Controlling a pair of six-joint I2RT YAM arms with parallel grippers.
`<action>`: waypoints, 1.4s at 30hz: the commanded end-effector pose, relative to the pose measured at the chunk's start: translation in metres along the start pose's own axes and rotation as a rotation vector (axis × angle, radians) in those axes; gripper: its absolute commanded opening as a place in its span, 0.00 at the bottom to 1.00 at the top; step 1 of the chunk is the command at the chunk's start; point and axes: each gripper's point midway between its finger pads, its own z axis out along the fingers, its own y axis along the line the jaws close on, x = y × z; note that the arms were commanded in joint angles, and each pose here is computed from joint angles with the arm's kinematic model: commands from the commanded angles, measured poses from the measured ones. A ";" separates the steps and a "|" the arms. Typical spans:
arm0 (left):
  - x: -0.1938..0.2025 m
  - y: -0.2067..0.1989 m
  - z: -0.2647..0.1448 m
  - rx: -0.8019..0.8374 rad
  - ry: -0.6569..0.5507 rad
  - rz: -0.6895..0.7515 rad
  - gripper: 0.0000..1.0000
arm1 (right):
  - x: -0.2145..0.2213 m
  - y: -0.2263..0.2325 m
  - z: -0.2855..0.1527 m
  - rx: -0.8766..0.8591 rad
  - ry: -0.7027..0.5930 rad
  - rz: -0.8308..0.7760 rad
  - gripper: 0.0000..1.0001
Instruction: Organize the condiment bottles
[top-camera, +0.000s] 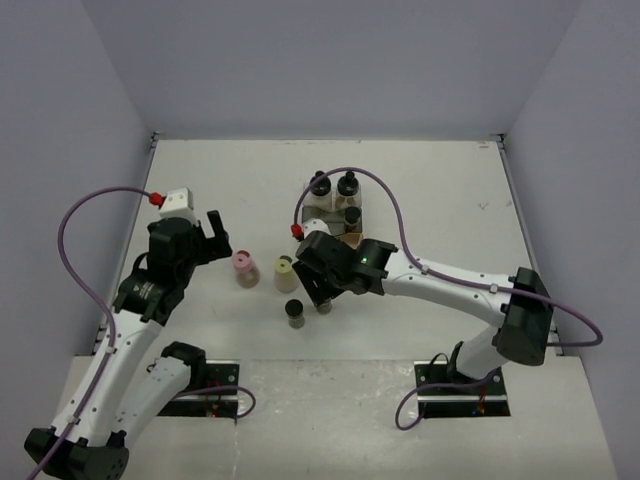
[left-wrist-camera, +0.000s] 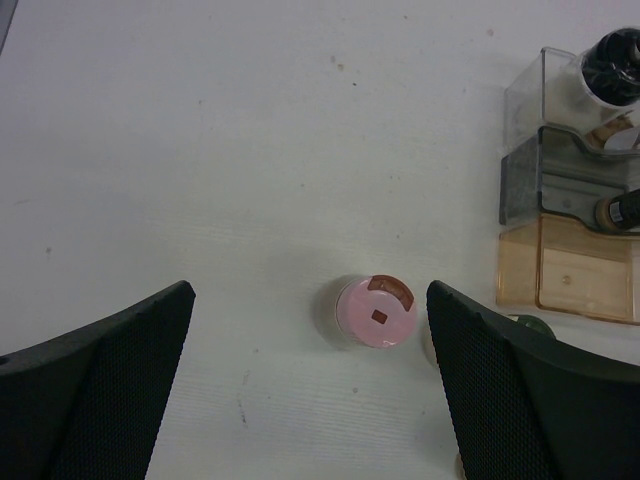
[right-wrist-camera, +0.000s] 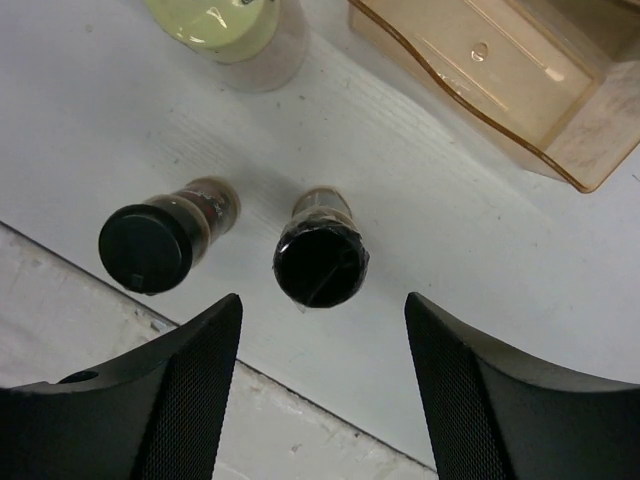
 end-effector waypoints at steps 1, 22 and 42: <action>-0.014 -0.003 -0.007 0.015 -0.037 0.006 1.00 | 0.005 0.005 0.013 0.013 0.009 0.029 0.67; -0.021 -0.021 -0.032 0.127 -0.001 0.043 1.00 | 0.002 0.003 0.023 0.038 0.017 -0.009 0.19; -0.001 -0.020 0.000 0.088 0.026 0.018 1.00 | -0.181 -0.123 0.011 0.151 -0.238 0.099 0.18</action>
